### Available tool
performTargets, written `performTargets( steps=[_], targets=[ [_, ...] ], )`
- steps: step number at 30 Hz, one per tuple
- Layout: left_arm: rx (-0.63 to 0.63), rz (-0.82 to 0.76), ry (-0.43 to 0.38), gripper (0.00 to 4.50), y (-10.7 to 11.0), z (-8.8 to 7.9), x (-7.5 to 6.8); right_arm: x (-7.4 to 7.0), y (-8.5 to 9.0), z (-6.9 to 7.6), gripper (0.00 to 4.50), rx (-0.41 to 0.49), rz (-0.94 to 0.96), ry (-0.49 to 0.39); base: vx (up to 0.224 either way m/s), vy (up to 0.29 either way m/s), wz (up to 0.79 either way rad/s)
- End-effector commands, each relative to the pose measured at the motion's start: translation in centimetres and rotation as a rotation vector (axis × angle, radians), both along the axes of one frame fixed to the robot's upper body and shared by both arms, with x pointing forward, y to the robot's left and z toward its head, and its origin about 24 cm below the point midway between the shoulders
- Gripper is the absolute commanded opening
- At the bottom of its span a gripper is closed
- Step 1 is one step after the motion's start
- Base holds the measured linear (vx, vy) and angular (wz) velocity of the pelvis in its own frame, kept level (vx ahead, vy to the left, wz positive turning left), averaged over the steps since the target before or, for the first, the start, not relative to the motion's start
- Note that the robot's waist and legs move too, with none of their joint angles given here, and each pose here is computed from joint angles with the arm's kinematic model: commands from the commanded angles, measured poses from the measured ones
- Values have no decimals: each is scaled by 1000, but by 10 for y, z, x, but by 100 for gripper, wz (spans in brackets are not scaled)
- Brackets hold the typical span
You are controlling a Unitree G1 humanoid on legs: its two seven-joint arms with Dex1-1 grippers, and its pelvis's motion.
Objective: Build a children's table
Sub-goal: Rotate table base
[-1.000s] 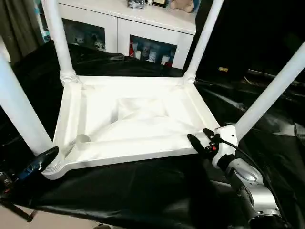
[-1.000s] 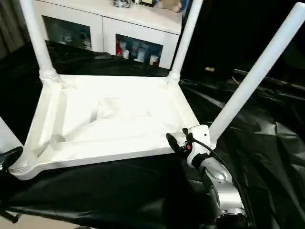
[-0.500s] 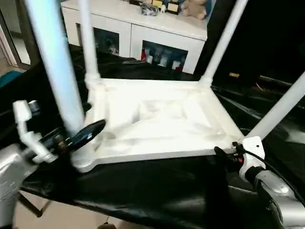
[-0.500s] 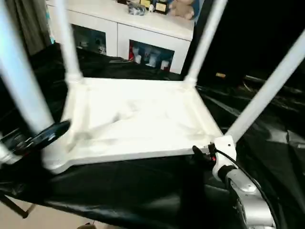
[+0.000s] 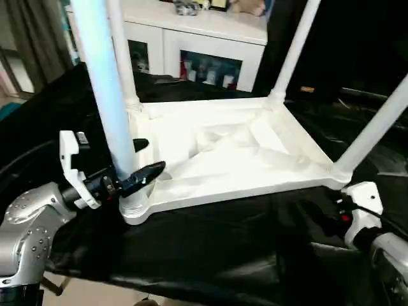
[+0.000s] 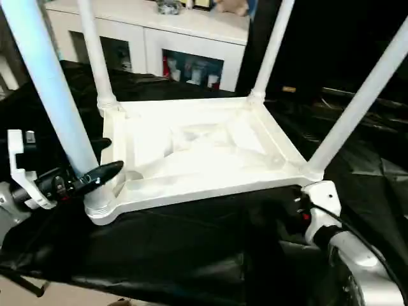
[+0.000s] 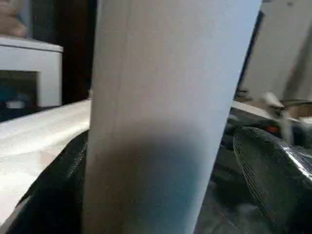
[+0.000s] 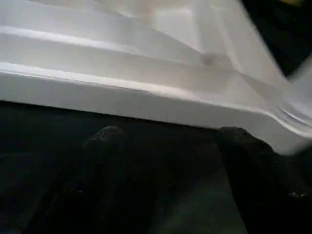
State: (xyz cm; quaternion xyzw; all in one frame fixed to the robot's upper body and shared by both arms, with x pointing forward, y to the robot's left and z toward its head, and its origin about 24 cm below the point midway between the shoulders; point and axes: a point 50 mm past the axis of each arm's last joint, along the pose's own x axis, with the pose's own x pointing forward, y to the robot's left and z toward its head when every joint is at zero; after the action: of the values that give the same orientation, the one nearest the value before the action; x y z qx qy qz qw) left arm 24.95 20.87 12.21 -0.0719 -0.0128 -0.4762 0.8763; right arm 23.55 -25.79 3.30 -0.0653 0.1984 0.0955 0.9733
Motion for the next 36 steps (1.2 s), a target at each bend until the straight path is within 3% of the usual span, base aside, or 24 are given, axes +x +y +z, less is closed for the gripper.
performTargets(
  steps=[1, 9, 14, 15, 22, 32, 36],
  targets=[
    [-1, -87, 1, 440, -11, 4, -1, 8, -5, -7, 334, -50, -62, 14, 0, 0, 0],
    [-71, -406, 110, 440, -31, 16, -18, 57, 23, -23, 334, -21, -26, 48, 0, 0, 0],
    [-106, -549, 129, 440, -58, 17, -23, 82, 53, -25, 334, 4, 57, 32, 0, 0, 0],
    [-106, -549, 129, 440, -58, 17, -23, 82, 53, -25, 334, 4, 57, 32, 0, 0, 0],
    [-74, -546, 131, 440, -97, 3, 1, 99, 100, -24, 334, 25, 201, 12, 0, 0, 0],
    [-67, -602, 58, 440, -136, 4, 15, 108, 129, -21, 334, 31, 300, -21, 0, 0, 0],
    [-74, -595, 31, 440, -146, 5, 19, 107, 133, -23, 334, 48, 311, -16, 0, 0, 0]
  ],
)
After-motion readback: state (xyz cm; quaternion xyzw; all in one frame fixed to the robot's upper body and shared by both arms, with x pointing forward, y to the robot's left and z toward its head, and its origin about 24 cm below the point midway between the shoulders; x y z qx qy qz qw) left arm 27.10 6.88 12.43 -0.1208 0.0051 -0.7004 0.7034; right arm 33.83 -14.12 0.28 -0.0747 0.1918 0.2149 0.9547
